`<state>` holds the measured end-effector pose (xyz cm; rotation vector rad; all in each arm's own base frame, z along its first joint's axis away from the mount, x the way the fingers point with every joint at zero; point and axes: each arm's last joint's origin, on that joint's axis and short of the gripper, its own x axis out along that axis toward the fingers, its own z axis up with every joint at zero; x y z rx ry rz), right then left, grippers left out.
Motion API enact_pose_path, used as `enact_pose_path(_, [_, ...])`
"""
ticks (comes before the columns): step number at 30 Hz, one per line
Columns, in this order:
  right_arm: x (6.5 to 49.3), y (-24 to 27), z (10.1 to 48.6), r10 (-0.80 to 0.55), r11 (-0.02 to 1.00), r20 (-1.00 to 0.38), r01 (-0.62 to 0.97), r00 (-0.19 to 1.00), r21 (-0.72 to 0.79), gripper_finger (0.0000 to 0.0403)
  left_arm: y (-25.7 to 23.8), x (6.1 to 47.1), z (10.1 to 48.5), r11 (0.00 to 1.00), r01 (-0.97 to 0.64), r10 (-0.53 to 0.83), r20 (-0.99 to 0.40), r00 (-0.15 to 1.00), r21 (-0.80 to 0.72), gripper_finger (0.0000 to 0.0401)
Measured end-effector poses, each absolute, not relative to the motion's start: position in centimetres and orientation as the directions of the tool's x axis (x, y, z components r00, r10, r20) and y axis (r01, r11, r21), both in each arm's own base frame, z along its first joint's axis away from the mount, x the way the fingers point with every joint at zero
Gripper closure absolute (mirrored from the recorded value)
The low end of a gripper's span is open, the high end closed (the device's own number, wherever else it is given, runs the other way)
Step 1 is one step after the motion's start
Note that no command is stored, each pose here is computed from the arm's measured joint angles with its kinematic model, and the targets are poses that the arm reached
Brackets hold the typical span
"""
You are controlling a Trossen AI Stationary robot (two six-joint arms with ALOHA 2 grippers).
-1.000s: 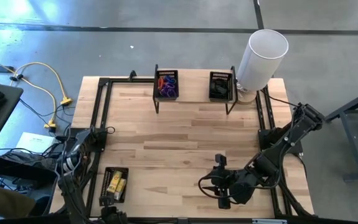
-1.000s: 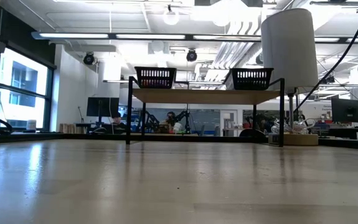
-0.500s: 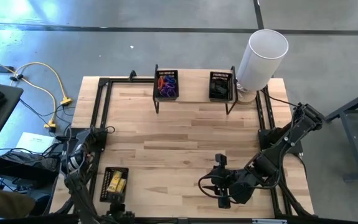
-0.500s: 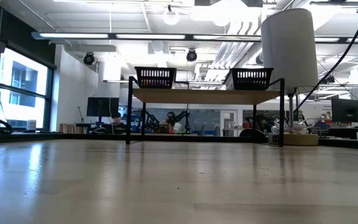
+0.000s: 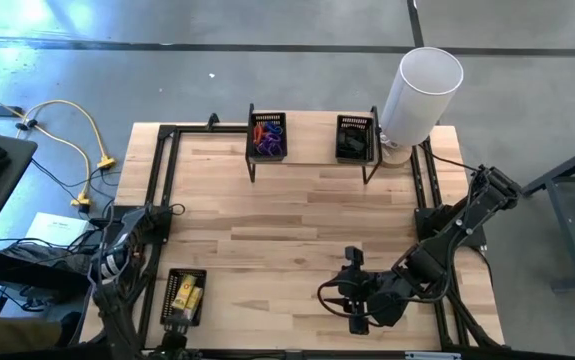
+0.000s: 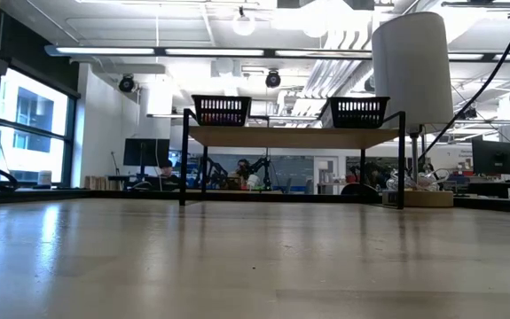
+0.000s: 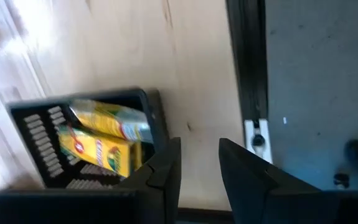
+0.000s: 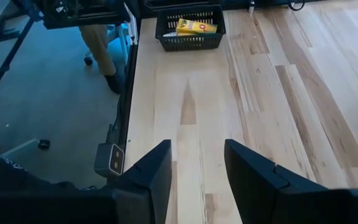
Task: Pick & Place Office Desk Supplies
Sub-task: Put the black basket with the crayon boxes on the shelf
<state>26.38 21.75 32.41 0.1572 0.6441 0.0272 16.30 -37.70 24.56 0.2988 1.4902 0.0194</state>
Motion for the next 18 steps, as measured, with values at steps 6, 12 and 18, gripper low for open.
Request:
enact_pose_path(6, [26.6,21.6,32.5,0.075,0.986,-0.586,0.028,0.807,0.164,0.0267,-37.2,17.3,24.5,0.932,0.288,0.204,-0.976,0.082,0.219,0.0300])
enact_pose_path(12, [26.7,21.5,32.5,0.071,0.986,-0.587,0.033,0.806,0.165,0.0267,-36.6,17.9,24.8,0.900,0.380,0.201,-0.976,0.079,0.216,0.0300])
enact_pose_path(18, [27.0,21.1,32.5,0.061,0.986,-0.588,0.043,0.807,0.160,0.0267,-34.0,17.6,26.5,0.869,0.437,0.207,-0.973,0.103,0.231,0.0300])
